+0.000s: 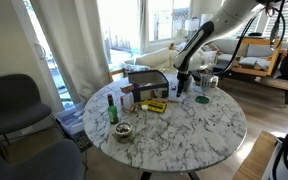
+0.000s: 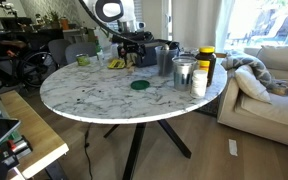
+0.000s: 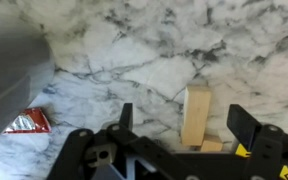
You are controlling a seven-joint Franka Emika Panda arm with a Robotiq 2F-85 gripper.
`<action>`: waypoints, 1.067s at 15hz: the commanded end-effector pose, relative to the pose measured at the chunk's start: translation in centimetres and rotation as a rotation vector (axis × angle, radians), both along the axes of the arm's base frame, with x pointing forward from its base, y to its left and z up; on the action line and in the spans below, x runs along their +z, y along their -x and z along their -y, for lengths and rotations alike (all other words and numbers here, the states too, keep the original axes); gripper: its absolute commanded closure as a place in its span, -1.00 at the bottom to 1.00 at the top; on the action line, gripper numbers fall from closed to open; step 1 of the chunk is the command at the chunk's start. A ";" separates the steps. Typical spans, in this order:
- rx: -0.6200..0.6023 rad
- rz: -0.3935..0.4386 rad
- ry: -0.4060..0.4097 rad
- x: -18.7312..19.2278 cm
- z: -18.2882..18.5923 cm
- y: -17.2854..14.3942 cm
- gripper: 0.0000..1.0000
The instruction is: Pick up the rightmost block and put it in the silver cup
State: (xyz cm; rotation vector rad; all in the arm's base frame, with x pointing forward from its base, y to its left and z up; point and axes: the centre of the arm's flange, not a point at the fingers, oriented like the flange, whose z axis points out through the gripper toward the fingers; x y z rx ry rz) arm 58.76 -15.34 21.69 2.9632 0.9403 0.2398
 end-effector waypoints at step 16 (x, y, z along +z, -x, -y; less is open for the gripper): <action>-0.102 -0.036 0.004 -3.4 -2.7 -2.2 -0.56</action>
